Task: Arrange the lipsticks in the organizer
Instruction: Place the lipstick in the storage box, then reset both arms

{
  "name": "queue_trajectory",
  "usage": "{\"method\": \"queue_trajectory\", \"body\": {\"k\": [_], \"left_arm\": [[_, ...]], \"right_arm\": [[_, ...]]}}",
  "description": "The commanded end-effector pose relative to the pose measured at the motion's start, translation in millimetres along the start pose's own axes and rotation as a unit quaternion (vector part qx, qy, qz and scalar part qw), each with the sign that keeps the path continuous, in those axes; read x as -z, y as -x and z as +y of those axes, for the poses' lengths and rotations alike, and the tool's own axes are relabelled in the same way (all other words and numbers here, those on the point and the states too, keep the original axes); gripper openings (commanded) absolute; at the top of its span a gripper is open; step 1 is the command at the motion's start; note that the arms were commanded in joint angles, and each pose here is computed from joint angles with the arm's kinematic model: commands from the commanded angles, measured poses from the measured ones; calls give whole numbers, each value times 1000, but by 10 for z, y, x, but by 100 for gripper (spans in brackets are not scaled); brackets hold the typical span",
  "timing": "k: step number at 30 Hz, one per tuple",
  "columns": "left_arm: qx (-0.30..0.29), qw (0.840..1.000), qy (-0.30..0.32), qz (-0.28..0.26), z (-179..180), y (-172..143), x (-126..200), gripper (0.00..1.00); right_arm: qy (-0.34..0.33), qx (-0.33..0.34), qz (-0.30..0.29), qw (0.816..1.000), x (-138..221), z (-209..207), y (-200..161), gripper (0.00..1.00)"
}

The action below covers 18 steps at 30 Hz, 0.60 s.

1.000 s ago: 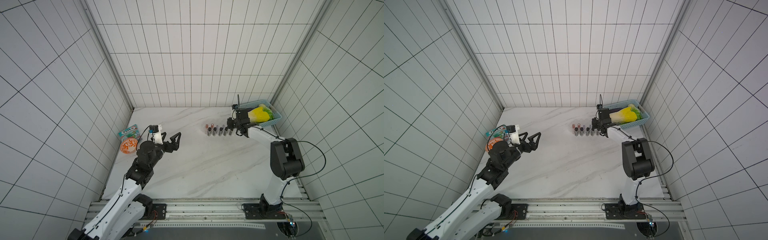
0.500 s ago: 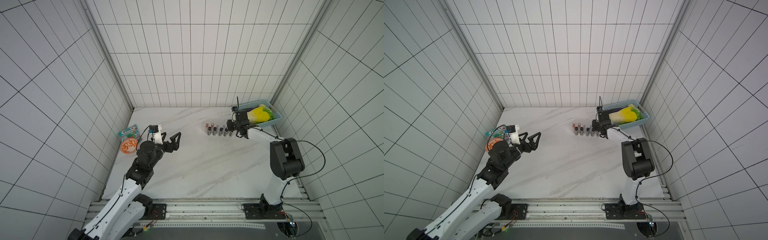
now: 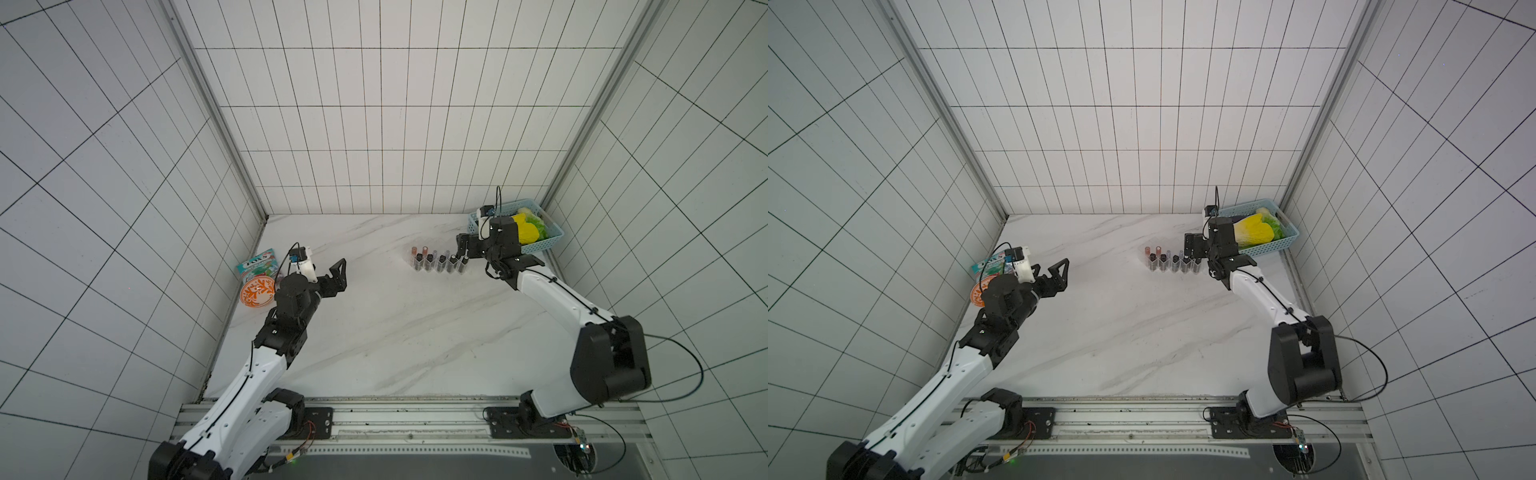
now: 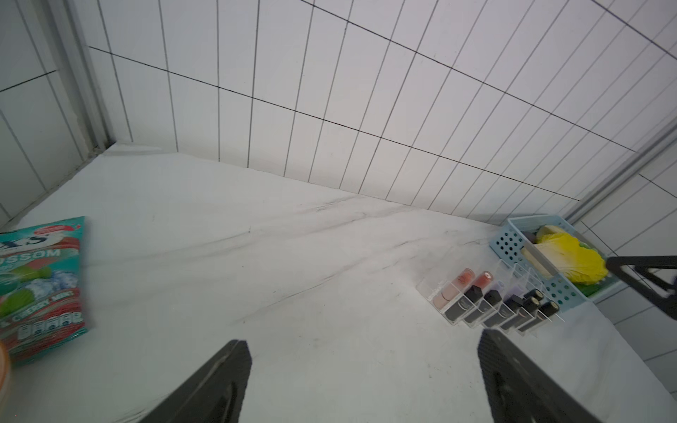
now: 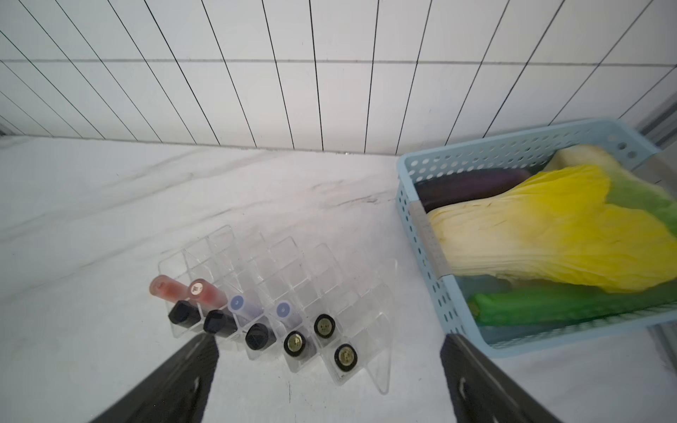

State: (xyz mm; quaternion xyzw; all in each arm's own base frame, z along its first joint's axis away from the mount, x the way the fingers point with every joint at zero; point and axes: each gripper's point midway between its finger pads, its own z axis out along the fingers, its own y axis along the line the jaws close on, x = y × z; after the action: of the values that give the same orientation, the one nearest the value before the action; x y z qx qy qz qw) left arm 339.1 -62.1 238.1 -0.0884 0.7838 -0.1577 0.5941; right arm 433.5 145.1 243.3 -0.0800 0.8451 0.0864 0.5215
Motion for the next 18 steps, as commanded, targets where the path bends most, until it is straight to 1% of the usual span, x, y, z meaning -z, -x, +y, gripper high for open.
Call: {"method": "queue_trajectory", "body": {"k": [1, 3, 5, 8, 9, 11, 13, 14, 15, 16, 17, 18], "left_arm": [[9, 997, 70, -15, 392, 91, -75, 98], [-6, 993, 120, -19, 631, 47, -126, 98], [-13, 988, 153, -34, 817, 11, -169, 98], [-41, 978, 198, -42, 1054, -118, -268, 98], [-39, 975, 214, -40, 1146, -190, -299, 98], [-40, 974, 220, -42, 1238, -317, -369, 98], [-61, 977, 202, -41, 1239, -456, -460, 98], [-68, 977, 192, -55, 1216, -436, -502, 97], [-87, 979, 175, -54, 1161, -433, -552, 97], [-103, 978, 173, -49, 1148, -421, -577, 97], [-108, 977, 182, -41, 1166, -407, -588, 97], [-109, 976, 185, -38, 1190, -424, -585, 97]], "right_arm": [[-42, -5, 34, 999, 255, -162, -305, 99], [-92, -3, 37, 995, 391, -364, -468, 99], [-149, 1, 42, 988, 474, -596, -678, 99], [-203, 29, 56, 977, 476, -879, -990, 99], [-216, 32, 55, 974, 454, -960, -1062, 99], [-208, 50, 52, 975, 360, -1042, -1198, 99], [-211, 57, 34, 975, 289, -1140, -1290, 99], [-212, 59, 31, 975, 259, -1192, -1359, 99], [-215, 56, 32, 974, 240, -1247, -1439, 99], [-220, 44, 31, 974, 225, -1311, -1498, 99], [-219, 34, 29, 975, 206, -1356, -1536, 99], [-213, 25, 39, 976, 207, -1363, -1539, 99]]}}
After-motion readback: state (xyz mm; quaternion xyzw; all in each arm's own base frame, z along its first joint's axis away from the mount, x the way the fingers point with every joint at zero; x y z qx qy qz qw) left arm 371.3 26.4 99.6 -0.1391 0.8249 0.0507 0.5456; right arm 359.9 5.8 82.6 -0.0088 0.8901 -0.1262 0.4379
